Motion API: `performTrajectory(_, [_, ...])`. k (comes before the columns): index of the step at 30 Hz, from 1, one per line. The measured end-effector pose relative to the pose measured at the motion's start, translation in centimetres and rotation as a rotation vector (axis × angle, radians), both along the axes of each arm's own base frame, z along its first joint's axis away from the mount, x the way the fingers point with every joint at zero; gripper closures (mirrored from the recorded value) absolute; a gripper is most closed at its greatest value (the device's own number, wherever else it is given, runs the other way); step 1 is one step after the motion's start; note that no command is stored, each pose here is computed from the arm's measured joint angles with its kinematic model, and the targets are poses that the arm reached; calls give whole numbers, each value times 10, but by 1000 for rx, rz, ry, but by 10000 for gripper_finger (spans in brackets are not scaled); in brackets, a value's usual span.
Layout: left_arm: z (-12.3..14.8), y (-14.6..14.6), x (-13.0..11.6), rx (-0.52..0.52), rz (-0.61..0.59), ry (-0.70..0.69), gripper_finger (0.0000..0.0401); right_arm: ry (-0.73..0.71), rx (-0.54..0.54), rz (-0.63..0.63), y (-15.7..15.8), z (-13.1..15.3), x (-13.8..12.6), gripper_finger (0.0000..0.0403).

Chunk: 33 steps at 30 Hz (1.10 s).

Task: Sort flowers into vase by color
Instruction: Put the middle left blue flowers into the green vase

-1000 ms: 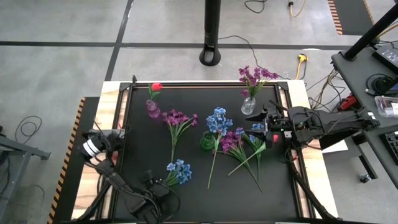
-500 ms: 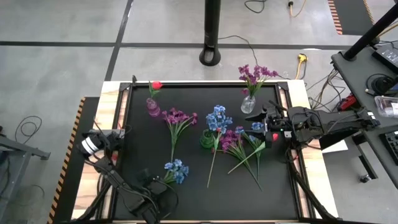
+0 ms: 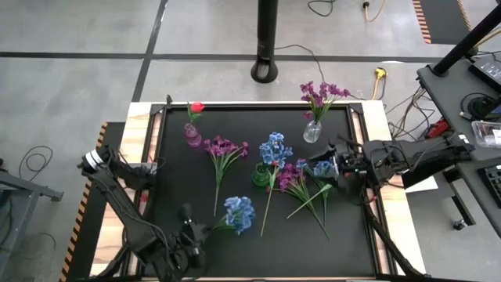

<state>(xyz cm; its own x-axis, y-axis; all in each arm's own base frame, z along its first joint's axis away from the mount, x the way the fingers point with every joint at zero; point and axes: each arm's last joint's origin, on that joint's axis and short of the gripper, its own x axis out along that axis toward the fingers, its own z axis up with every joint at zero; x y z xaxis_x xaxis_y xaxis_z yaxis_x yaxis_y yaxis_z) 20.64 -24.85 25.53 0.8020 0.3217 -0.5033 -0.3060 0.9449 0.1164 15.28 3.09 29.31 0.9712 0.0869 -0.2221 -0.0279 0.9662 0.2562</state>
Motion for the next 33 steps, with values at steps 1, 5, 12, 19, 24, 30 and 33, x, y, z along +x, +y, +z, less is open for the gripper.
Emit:
performTrajectory(1, [4,-1,3,45,-19,-34,398,-6,-12,26,4,0,1,97])
performTrajectory(5, [15,-3,15,200,-72,-103,399,-51,-95,100,24,1,5,97])
performTrajectory(12, [30,4,48,330,-171,-117,399,-77,-207,123,56,-8,21,97])
performTrajectory(19, [43,15,73,401,-292,-143,399,-147,-279,154,76,-11,34,97])
performTrajectory(24, [43,25,89,399,-401,-225,399,-209,-355,185,89,-14,42,97])
performTrajectory(30, [33,44,102,385,-422,-366,399,-297,-398,215,105,-17,49,97])
performTrajectory(33, [29,53,104,379,-439,-462,399,-364,-399,216,111,-17,55,97])
